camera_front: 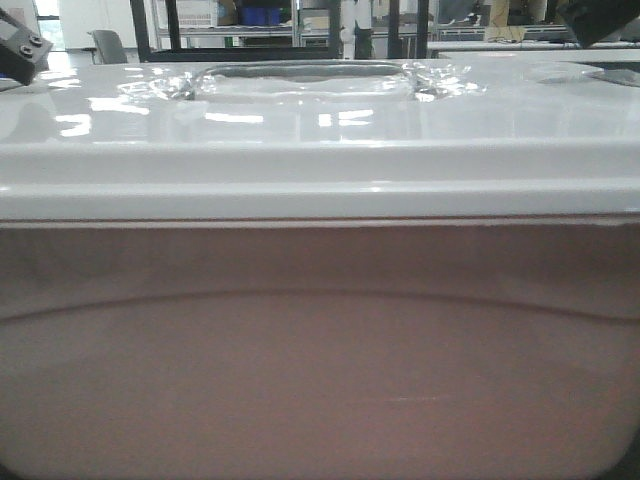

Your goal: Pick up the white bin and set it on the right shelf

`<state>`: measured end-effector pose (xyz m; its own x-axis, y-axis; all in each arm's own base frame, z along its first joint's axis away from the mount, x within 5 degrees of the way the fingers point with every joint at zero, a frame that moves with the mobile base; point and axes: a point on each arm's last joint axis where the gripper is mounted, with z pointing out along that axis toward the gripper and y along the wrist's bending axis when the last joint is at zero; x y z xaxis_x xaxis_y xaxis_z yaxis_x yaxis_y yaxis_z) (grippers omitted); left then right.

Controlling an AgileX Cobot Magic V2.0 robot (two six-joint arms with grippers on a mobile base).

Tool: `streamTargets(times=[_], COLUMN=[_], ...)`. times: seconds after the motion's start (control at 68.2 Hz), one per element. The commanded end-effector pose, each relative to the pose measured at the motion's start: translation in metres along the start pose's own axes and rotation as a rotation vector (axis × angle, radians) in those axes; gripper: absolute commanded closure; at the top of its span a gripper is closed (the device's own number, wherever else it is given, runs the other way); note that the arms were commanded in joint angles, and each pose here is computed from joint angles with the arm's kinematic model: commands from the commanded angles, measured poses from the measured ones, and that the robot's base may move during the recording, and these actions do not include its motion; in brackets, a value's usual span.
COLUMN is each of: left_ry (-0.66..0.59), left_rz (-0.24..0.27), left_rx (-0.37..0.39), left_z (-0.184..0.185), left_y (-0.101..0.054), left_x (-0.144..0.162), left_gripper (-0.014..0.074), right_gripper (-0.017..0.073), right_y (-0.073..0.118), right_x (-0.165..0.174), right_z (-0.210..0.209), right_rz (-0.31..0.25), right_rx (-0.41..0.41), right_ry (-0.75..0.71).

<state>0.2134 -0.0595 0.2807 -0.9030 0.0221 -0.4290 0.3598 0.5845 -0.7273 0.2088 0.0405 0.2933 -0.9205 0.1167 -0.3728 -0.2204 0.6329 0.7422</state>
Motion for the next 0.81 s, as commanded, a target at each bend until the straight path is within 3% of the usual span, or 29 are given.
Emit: streamTargets(times=[0.0, 0.602, 0.792], left_ry=[-0.013, -0.044, -0.055], left_rz=[0.014, 0.004, -0.002], left_rx=[0.096, 0.102, 0.114], left_z=[-0.0043, -0.0044, -0.0046], left_y=[-0.0162, -0.0168, -0.0178], left_x=[-0.0031, -0.0060, -0.0070], left_gripper=[0.0228, 0.0228, 0.0228], right_gripper=[-0.0061, -0.0061, -0.0061], right_y=[0.0200, 0.0181, 0.0123], right_x=[0.0023, 0.0011, 0.0047], right_z=[-0.0064, -0.0056, -0.0019], right_rz=[-0.024, -0.020, 0.026], right_rx=[-0.131, -0.116, -0.106], right_ry=[0.022, 0.003, 0.001])
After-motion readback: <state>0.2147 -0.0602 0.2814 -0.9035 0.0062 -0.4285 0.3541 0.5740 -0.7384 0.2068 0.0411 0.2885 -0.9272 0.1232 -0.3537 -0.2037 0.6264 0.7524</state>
